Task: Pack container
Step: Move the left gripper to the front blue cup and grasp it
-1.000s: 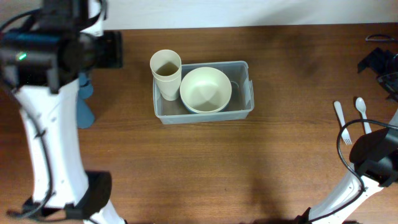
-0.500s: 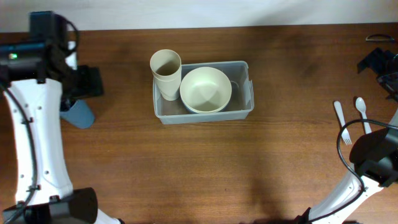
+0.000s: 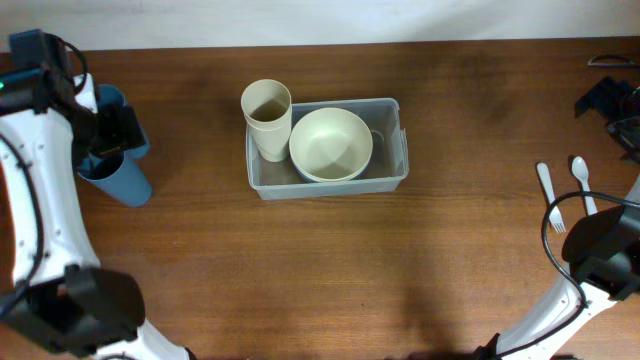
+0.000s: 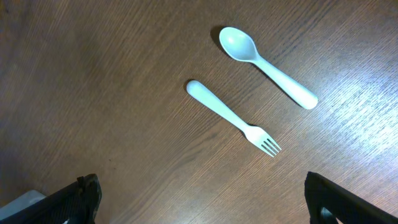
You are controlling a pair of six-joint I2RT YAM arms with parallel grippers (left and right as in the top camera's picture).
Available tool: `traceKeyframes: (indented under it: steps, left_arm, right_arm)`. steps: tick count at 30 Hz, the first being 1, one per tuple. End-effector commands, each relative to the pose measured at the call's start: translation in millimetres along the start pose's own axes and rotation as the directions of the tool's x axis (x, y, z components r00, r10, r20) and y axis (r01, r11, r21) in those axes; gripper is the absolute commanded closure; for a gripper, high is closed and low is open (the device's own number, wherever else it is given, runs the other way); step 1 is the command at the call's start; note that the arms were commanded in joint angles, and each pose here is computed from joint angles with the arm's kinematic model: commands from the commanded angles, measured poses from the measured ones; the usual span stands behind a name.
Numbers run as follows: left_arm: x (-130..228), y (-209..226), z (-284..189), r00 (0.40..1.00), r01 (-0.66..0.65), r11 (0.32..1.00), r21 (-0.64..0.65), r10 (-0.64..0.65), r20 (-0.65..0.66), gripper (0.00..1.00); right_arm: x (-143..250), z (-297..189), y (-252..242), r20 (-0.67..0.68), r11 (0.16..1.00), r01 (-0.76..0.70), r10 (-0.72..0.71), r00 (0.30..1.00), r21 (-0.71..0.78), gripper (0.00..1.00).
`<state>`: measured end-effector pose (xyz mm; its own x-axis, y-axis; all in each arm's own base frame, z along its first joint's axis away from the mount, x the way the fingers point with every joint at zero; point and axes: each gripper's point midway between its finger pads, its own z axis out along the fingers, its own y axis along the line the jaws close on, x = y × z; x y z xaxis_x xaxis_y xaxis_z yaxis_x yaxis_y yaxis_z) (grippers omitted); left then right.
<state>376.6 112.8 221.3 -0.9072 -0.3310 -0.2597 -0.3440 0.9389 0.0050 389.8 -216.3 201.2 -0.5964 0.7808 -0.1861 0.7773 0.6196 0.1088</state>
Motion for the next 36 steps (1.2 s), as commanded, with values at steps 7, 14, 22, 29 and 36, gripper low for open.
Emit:
traceKeyframes:
  steps: [7, 14, 22, 29, 36]
  left_arm:
    - [4, -6, 68, 0.986, -0.029, 0.999, 0.025, 0.033, -0.164, 0.04]
    - [10, -7, 93, 0.972, -0.028, 0.999, 0.023, 0.033, -0.234, 0.11]
    - [12, -7, 101, 0.967, -0.028, 0.999, 0.021, 0.033, -0.254, 0.53]
    - [12, -7, 101, 0.967, -0.028, 0.999, 0.022, 0.033, -0.253, 0.97]
    - [13, -7, 98, 0.965, -0.028, 0.999, 0.022, 0.032, -0.259, 0.98]
  right_arm:
    - [1, 1, 0, -0.003, 1.0, -0.006, 0.006, 1.0, 0.006, 0.01]
    - [1, 1, 0, -0.003, 1.0, -0.006, 0.006, 1.0, 0.006, 0.01]
    - [1, 1, 0, -0.003, 1.0, -0.006, 0.006, 1.0, 0.006, 0.01]
    - [1, 1, 0, -0.003, 1.0, -0.006, 0.006, 1.0, 0.006, 0.01]
    - [1, 1, 0, -0.003, 1.0, -0.007, 0.007, 1.0, 0.006, 0.01]
